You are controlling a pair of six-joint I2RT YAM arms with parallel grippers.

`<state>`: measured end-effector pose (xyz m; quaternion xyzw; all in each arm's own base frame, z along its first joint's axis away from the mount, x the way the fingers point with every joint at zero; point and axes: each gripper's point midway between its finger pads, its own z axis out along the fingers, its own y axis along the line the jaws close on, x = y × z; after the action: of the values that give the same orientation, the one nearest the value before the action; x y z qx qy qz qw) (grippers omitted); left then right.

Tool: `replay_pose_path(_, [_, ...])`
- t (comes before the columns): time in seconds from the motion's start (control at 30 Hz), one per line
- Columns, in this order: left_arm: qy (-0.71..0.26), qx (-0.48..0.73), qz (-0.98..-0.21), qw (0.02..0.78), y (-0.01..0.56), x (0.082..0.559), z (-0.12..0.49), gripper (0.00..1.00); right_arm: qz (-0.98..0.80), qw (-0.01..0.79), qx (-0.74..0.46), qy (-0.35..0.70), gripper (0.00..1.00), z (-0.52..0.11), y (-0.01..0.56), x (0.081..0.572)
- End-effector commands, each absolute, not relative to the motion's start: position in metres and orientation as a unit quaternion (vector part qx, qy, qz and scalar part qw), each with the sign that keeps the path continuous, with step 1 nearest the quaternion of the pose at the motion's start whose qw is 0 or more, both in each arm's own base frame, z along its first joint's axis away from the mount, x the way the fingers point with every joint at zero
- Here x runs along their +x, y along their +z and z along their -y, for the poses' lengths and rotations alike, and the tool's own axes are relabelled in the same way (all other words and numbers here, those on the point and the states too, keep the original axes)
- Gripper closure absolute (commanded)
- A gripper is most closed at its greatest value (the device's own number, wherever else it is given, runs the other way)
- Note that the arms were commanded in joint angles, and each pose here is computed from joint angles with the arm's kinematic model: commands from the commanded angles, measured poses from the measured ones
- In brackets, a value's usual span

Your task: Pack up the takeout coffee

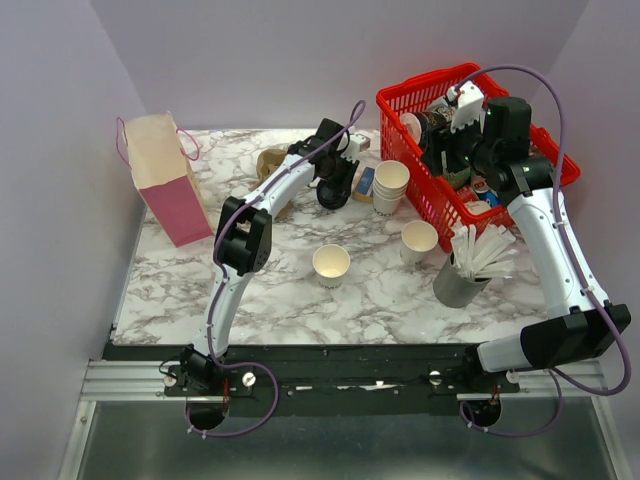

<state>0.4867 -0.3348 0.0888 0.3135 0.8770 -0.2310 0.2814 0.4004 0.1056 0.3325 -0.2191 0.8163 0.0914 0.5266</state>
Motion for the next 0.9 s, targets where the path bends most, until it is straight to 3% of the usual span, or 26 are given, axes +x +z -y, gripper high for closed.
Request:
replay_pose_path(0.0, [-0.217,0.313,-0.882,0.278,0.082,0.488,0.331,0.75,-0.820,0.521,-0.217,0.102,0.26,-0.108,0.329,0.403])
replay_pose_path(0.4, [-0.217,0.320,-0.880,0.277,0.082,0.488,0.330,0.89,-0.819,0.521,-0.218,0.101,0.26,-0.108,0.329,0.403])
replay_pose_path(0.53, [-0.213,0.321,-0.878,0.284,0.089,0.491,0.327,0.99,-0.819,0.522,-0.218,0.101,0.26,-0.108,0.331,0.404])
replay_pose_path(0.87, [-0.219,0.317,-0.864,0.325,0.133,0.503,0.317,1.00,-0.818,0.522,-0.218,0.104,0.26,-0.109,0.331,0.405])
